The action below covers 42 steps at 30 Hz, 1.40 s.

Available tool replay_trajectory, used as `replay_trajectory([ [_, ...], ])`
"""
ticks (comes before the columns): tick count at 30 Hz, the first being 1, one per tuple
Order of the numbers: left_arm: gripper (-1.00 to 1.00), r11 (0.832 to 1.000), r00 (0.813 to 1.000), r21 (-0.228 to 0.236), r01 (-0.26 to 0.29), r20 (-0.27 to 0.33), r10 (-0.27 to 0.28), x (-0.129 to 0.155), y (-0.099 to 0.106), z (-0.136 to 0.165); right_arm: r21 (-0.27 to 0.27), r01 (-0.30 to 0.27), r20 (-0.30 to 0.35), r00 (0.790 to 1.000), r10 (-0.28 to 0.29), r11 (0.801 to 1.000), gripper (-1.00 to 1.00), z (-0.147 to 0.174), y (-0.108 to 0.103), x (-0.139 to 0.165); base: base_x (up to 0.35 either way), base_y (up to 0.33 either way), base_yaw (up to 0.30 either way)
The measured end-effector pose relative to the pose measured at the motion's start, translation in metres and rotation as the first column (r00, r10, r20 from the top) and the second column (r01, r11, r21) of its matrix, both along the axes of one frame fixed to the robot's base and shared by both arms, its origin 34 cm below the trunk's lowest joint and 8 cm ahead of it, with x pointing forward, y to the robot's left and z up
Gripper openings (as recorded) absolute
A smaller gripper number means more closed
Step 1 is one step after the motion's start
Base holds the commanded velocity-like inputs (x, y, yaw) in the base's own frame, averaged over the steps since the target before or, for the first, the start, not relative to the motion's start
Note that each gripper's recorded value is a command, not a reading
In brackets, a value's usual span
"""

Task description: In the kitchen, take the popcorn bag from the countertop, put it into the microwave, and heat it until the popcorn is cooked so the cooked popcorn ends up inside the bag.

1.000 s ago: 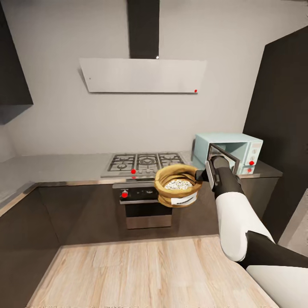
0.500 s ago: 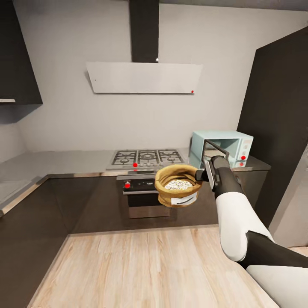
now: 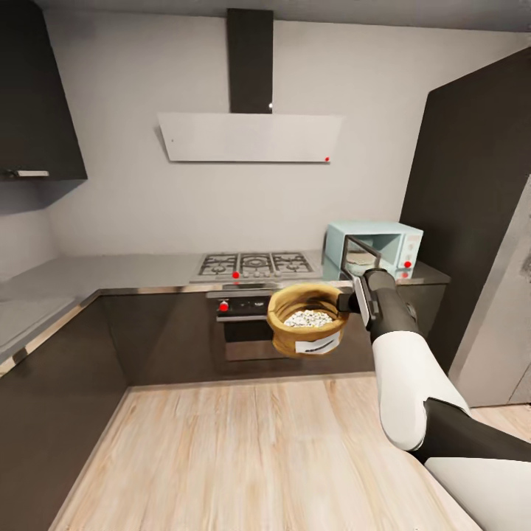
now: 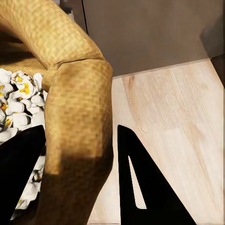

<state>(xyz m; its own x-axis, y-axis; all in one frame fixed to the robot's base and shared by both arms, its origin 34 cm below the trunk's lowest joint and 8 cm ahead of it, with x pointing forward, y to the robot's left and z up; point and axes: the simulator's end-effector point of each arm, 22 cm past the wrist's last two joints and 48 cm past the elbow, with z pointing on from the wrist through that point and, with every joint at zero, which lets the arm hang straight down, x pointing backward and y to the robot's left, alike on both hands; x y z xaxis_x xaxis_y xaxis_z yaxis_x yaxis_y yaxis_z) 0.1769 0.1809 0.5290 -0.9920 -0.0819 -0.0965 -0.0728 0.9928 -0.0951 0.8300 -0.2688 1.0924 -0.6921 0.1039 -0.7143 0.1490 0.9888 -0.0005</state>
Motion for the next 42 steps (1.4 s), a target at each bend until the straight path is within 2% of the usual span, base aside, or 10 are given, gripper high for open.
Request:
replay_trajectory([
  [5,1.0,1.0,1.0,0.001,0.0,0.001,0.0,0.0001,0.0002,0.0001,-0.005,0.005,0.0,1.0,-0.005,1.0,-1.0,0.0005,-0.0022,-0.0007,-0.039,0.0,-0.097],
  [42,1.0,1.0,1.0,0.001,-0.002,0.001,0.002,0.0001,0.0004,0.0001,-0.011,0.011,-0.001,1.0,-0.011,1.0,-1.0,0.0005,-0.0046,-0.001,0.0,0.0,-0.265],
])
